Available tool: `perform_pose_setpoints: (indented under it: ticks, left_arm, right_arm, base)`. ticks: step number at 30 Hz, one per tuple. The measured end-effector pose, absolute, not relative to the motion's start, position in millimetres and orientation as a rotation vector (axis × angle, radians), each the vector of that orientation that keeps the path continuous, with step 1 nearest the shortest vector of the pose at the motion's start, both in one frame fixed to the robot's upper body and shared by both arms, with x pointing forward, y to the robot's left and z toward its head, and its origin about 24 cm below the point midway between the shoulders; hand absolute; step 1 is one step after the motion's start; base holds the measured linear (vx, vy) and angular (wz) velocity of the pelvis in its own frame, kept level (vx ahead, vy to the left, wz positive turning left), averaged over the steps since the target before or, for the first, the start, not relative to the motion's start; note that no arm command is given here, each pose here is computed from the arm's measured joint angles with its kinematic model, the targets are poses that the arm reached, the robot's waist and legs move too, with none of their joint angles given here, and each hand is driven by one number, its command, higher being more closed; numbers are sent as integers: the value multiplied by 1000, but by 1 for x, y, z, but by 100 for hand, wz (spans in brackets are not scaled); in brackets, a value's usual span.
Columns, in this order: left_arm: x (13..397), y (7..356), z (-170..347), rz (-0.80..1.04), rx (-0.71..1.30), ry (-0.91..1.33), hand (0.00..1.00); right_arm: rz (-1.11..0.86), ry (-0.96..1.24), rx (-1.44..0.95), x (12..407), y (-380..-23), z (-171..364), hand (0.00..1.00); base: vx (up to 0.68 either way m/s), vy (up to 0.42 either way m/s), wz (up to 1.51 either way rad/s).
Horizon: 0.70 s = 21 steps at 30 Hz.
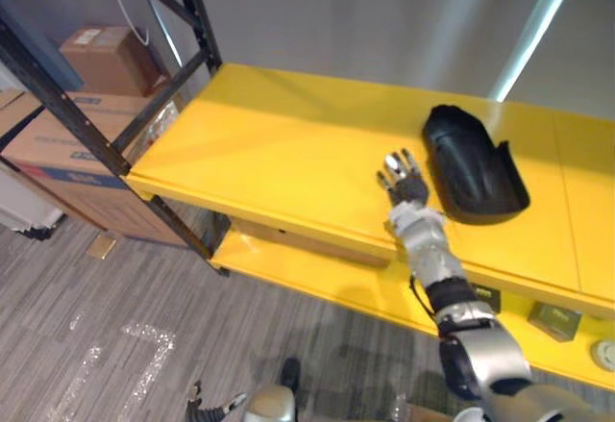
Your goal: Walk over and take plastic housings, then place them on the shelf
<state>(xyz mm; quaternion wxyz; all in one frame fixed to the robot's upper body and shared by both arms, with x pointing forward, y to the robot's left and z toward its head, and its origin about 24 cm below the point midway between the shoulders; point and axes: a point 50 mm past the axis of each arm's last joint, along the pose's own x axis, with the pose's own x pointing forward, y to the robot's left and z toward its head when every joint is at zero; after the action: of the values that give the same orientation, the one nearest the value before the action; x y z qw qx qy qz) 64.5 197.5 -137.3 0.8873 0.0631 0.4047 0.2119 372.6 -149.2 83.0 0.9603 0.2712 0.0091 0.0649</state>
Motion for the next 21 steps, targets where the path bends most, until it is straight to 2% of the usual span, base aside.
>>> perform_pose_setpoints:
  ticks: [4,11,21]
  left_arm:
    - [65,198,-137,433,128,846,0]
    - [60,197,-139,413,120,868,0]
    - [70,189,-138,395,82,846,0]
  right_arm:
    - [214,47,520,382,-145,91,0]
    - [196,25,481,398,-155,117,0]
    - [29,-49,400,417,-189,172,0]
  base:
    - [0,0,6]
    - [-13,6,12]
    - [-28,22,7]
